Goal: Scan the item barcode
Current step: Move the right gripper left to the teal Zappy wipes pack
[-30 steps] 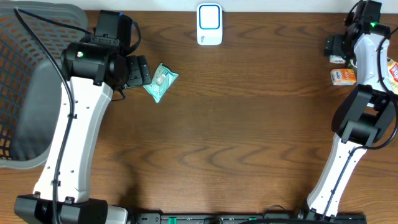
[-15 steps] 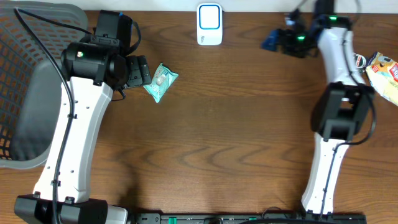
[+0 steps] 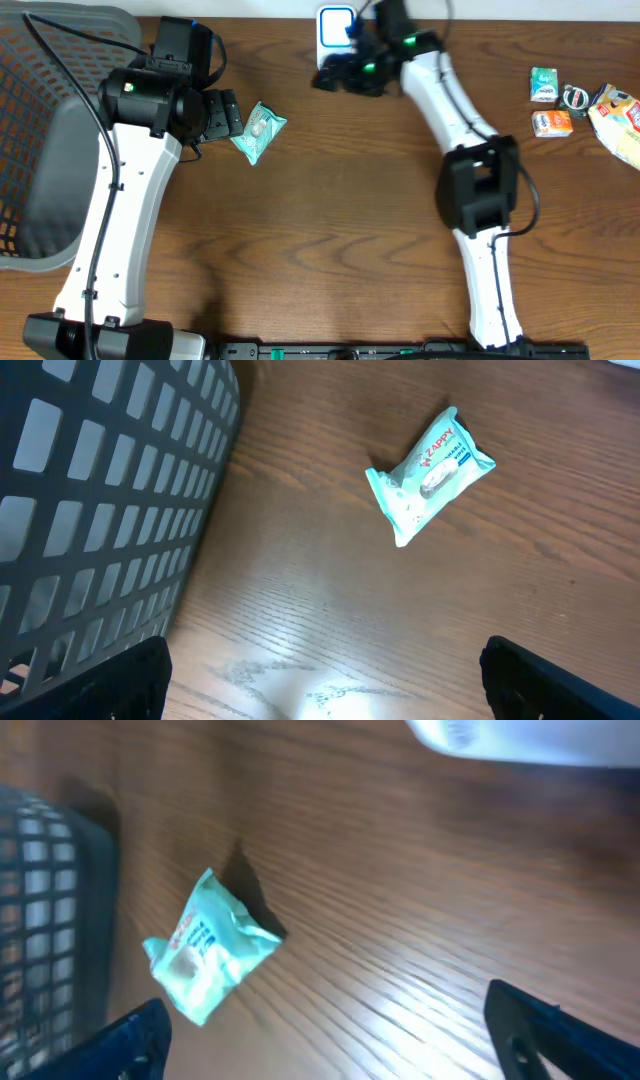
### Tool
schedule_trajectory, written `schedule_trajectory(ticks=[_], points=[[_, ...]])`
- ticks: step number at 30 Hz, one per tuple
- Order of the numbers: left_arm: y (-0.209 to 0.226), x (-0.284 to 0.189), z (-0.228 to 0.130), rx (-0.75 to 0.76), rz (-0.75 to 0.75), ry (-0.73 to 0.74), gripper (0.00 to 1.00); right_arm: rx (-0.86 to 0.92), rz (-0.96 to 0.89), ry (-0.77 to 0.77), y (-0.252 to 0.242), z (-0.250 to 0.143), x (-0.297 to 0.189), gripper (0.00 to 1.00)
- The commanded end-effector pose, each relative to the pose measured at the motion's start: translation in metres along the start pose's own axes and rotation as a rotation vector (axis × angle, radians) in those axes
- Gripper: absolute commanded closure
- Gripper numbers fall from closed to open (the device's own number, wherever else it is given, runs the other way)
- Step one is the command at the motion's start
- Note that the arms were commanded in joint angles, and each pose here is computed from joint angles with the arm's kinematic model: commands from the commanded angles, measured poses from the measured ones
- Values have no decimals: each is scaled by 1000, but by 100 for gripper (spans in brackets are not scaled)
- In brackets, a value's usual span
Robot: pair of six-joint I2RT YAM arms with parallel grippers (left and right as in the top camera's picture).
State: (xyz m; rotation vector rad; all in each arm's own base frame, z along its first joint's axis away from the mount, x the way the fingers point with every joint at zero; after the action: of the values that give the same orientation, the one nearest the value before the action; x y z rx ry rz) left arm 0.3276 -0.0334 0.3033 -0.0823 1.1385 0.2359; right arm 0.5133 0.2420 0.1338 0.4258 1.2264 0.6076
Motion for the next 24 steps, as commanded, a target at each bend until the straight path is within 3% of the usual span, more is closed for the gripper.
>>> schedule_trajectory(ticks=[1, 11, 24], points=[[2, 0, 0, -10, 13, -1, 2, 85, -120, -111, 41, 1, -1, 4], [2, 0, 0, -10, 13, -1, 2, 179, -285, -271, 108, -33, 41, 3], [2, 0, 0, -10, 13, -1, 2, 270, -298, -355, 143, -56, 56, 7]])
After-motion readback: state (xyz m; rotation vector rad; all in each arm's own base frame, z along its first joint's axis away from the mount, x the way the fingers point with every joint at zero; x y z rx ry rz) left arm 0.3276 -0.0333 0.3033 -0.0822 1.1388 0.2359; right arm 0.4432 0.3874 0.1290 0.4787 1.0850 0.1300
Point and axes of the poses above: each gripper's point midway between its finger pads, its own x axis out along the fingers, its own y axis along the line the jaws close on, z = x × y, the point moved 6 cm from there along -x, back along the fingers, and after that the axes turned 2 degrees about x, right-handed, at the moved point
